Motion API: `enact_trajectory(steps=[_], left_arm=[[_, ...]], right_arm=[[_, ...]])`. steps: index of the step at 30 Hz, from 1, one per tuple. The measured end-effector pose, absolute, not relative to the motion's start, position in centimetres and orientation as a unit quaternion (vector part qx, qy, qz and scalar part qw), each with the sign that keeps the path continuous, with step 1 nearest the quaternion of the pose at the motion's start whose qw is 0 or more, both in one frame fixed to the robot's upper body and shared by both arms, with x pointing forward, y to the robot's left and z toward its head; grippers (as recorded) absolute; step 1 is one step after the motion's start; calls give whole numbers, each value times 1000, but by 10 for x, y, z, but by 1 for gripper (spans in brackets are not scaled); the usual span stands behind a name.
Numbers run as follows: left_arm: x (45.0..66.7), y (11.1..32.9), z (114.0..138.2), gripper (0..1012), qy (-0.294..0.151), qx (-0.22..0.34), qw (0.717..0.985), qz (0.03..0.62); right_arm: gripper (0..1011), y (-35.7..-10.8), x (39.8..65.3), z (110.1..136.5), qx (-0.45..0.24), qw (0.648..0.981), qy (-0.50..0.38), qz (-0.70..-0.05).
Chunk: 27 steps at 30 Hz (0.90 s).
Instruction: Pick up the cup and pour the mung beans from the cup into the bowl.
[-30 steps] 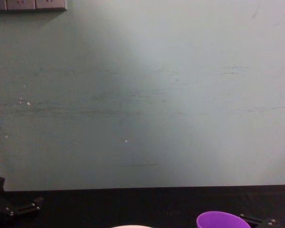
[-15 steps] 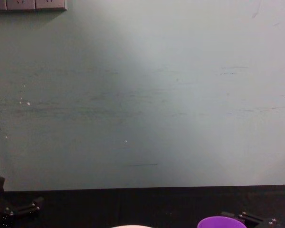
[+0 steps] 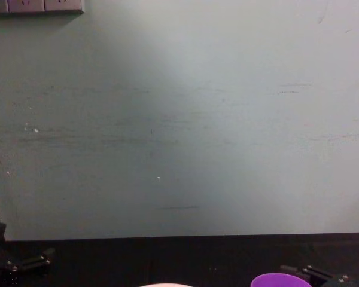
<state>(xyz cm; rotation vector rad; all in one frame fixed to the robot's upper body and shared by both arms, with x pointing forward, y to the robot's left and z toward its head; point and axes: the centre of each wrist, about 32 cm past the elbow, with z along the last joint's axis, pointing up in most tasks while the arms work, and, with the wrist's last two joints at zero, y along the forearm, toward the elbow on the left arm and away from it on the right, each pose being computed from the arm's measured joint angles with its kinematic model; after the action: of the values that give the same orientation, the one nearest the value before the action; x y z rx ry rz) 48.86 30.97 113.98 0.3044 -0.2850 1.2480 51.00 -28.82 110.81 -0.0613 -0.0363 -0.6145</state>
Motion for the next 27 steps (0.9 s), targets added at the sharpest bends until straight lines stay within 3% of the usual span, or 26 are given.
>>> enact_trajectory(steps=[12, 18, 21, 27], left_arm=[[489, 310, 1140, 1011, -132, 142, 791, 580], [489, 310, 1140, 1012, -132, 141, 791, 580], [489, 310, 1140, 1011, -132, 142, 791, 580], [489, 310, 1140, 1011, -132, 141, 791, 580]], right_arm=[[1003, -283, 495, 1135, -27, 942, -62, -329], [1003, -286, 484, 1158, -10, 919, -58, -390], [1003, -289, 475, 1167, -8, 892, -55, -448], [1003, -295, 464, 1171, -6, 857, -66, -511]])
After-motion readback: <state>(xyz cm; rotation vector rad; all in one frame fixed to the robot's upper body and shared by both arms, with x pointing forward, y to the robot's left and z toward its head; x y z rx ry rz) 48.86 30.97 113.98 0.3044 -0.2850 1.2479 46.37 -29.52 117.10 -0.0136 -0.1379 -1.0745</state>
